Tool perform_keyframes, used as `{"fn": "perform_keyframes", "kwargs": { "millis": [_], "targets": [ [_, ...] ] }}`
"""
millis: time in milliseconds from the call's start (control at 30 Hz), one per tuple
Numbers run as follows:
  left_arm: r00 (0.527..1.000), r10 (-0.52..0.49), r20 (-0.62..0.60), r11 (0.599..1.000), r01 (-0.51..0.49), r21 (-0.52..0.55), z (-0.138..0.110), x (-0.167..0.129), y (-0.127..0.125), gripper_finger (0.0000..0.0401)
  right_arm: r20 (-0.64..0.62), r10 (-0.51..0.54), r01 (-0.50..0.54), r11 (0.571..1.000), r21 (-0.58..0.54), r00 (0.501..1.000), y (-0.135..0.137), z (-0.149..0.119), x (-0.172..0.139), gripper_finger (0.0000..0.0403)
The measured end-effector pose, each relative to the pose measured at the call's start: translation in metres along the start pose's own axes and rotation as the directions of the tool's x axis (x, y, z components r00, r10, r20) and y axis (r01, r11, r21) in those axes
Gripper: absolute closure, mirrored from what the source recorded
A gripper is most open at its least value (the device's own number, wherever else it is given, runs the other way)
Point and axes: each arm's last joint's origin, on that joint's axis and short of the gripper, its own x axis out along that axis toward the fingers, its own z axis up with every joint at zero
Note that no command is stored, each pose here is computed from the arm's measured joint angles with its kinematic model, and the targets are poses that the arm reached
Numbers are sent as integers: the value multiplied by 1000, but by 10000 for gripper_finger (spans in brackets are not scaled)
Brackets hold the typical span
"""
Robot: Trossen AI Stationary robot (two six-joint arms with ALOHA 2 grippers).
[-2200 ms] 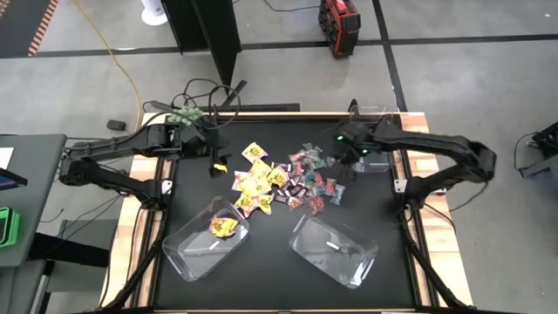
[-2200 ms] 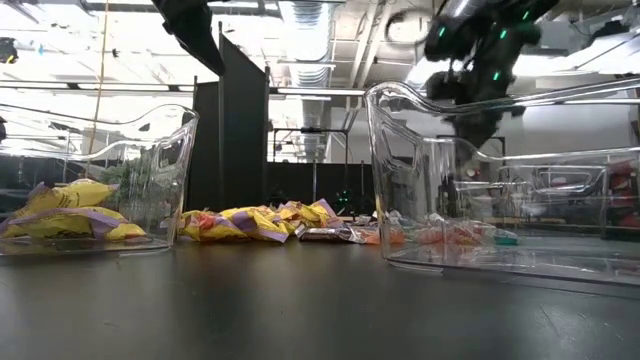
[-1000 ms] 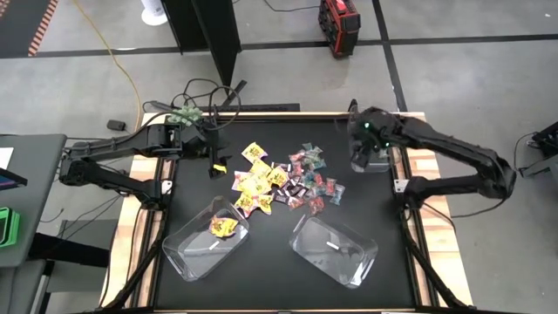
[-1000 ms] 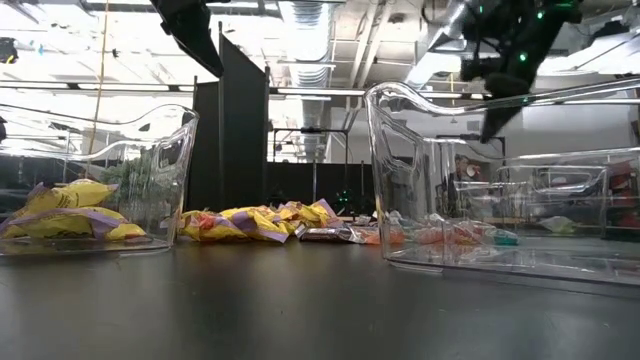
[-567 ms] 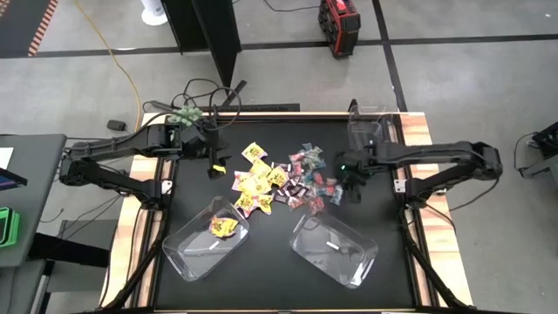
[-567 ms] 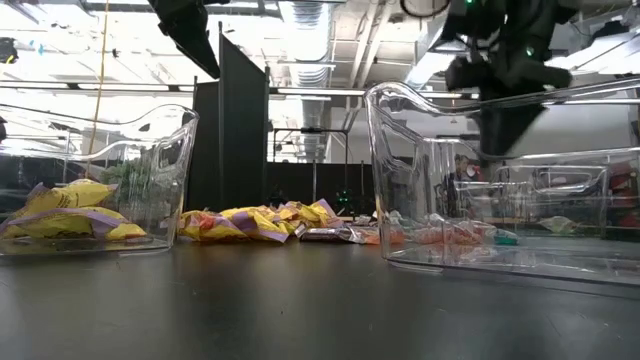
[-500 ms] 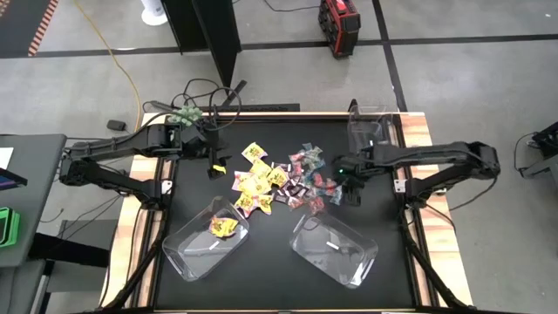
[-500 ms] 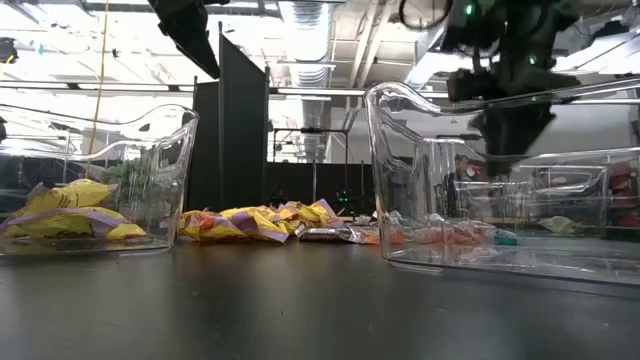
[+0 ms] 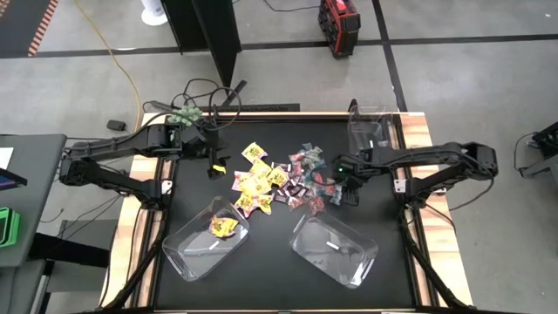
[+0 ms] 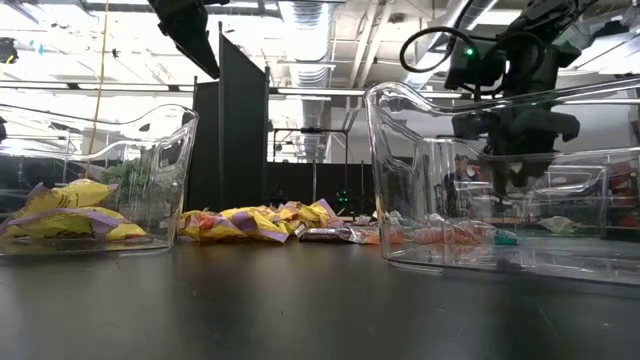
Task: Sort candy
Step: Put the blue candy in the top right transparent container
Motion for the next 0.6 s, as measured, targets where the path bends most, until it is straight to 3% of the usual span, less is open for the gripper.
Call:
{"fn": "perform_keyframes", "kwargs": {
  "millis": [333, 600],
  "targets": [
    [1000, 0, 1, 1000, 0, -8, 0, 0, 0, 106, 16, 18, -17, 999, -33, 1000, 6, -1, 3, 163],
    [1000, 0, 1, 1000, 0, -9, 0, 0, 0, 106, 26, 23, -18, 985, -174, 999, 23, 5, 5, 157]
  ]
}}
